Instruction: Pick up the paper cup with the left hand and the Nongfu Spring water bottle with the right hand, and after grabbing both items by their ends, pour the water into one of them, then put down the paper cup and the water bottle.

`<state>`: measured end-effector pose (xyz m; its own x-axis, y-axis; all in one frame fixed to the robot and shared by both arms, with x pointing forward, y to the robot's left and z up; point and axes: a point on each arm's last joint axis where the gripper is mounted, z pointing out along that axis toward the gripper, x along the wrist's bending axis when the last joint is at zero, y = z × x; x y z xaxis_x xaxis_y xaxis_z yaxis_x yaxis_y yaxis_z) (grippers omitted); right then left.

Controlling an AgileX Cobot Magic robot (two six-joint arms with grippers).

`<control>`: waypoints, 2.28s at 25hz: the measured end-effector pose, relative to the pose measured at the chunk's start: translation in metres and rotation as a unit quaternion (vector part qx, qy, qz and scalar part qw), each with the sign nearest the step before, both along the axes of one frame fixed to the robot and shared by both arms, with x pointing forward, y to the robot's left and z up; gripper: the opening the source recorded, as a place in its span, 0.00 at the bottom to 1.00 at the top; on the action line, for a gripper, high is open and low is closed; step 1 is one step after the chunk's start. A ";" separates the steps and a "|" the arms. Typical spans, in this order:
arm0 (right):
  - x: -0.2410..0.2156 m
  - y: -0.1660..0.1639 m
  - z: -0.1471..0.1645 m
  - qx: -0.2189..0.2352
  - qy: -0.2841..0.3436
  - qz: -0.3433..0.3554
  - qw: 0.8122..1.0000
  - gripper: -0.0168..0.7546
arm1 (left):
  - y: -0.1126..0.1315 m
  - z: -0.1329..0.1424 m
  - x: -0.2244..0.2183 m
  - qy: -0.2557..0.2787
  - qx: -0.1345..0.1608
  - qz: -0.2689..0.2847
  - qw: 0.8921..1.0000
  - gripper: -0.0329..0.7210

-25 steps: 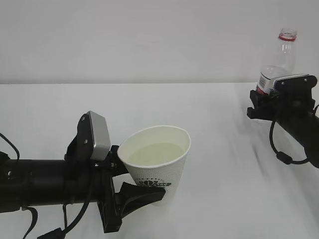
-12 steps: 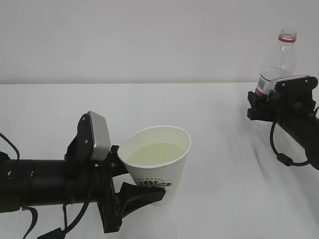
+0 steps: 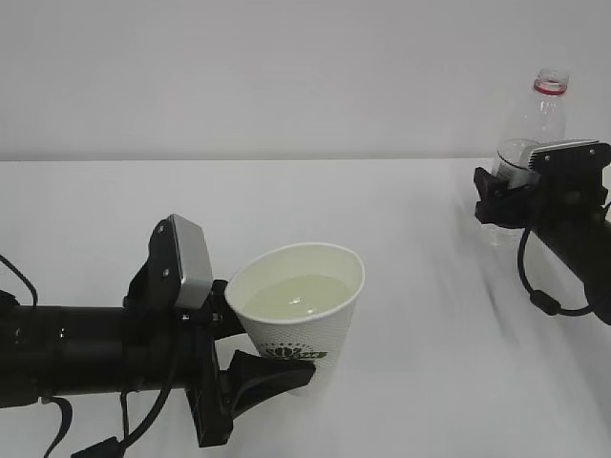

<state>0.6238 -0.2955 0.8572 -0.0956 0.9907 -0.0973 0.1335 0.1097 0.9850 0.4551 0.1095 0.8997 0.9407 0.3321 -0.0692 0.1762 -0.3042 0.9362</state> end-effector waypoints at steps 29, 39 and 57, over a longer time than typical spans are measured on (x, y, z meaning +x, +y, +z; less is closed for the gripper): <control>-0.003 0.002 0.070 -0.019 -0.092 0.013 0.995 0.83 | 0.001 0.000 0.002 0.003 0.000 0.015 1.000 0.67; -0.034 0.003 0.073 -0.026 -0.072 0.014 0.997 0.81 | 0.001 0.000 0.002 -0.001 0.001 0.015 1.000 0.67; -0.089 0.003 0.080 -0.034 -0.047 0.016 0.998 0.79 | 0.000 0.004 0.003 -0.015 -0.017 0.011 1.000 0.67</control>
<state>0.5350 -0.2920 0.9375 -0.1134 0.9780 -0.1749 0.0363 0.1800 0.9830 0.4577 0.1091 0.9033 0.9352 0.3500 -0.0534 0.1547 -0.2682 0.9509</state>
